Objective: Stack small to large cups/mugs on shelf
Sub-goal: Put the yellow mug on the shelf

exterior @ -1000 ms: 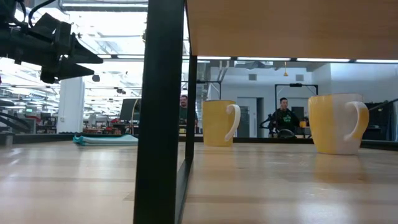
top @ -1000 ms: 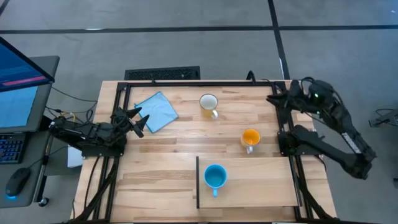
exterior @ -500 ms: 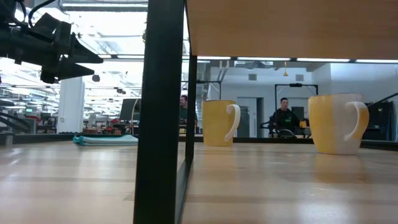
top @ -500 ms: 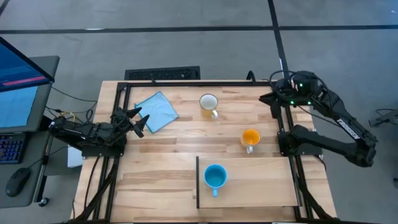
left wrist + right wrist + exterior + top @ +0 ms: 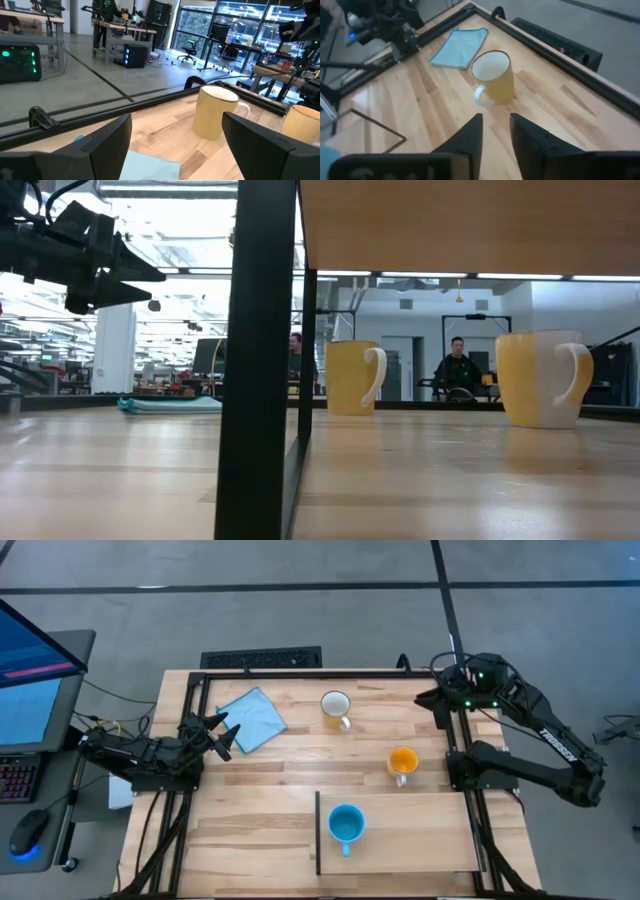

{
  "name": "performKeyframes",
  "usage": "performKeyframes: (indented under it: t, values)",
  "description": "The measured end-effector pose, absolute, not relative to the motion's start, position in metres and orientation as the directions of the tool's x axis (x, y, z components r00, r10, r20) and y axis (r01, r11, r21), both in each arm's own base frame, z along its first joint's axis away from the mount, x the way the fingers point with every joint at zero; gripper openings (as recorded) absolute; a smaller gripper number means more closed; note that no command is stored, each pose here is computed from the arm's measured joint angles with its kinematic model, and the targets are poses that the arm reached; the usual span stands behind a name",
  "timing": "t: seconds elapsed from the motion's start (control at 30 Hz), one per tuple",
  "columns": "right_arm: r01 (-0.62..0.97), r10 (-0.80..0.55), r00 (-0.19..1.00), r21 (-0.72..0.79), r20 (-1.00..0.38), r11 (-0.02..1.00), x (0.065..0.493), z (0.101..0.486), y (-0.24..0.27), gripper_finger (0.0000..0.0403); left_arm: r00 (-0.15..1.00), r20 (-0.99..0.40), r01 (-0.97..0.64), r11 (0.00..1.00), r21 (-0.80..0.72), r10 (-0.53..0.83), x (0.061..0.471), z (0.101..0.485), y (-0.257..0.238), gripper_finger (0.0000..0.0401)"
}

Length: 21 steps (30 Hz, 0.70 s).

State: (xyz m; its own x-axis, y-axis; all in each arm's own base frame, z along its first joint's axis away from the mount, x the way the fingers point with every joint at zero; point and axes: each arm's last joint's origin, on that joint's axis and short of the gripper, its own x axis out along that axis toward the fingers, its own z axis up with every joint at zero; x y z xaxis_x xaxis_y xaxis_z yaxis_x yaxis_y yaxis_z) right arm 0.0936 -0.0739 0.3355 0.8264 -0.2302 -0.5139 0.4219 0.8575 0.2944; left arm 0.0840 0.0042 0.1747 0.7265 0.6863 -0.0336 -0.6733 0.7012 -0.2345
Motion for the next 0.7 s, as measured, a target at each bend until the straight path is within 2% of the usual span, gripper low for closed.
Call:
performKeyframes:
  t: [0.13,0.33,0.5,0.7]
  values:
    - [0.445,-0.234,0.825,0.333,-0.515,0.831,0.0935,0.3354,-0.0740,0.0169,0.727,-0.033,-0.673,0.701,-0.236,0.686,0.0840,0.1748,0.0042,0.0301]
    - [0.418,-0.220,0.814,0.280,-0.538,0.864,0.0924,0.3330,-0.0725,0.0227,0.727,-0.032,-0.673,0.701,-0.236,0.686,0.0840,0.1748,0.0041,0.0301]
    - [0.403,-0.223,0.813,0.243,-0.538,0.883,0.0924,0.3331,-0.0727,0.0240,0.727,-0.032,-0.673,0.701,-0.236,0.686,0.0840,0.1748,0.0041,0.0301]
    - [0.312,-0.215,0.803,0.085,-0.556,0.946,0.0915,0.3313,-0.0717,0.0238,0.727,-0.032,-0.673,0.701,-0.236,0.686,0.0840,0.1748,0.0041,0.0301]
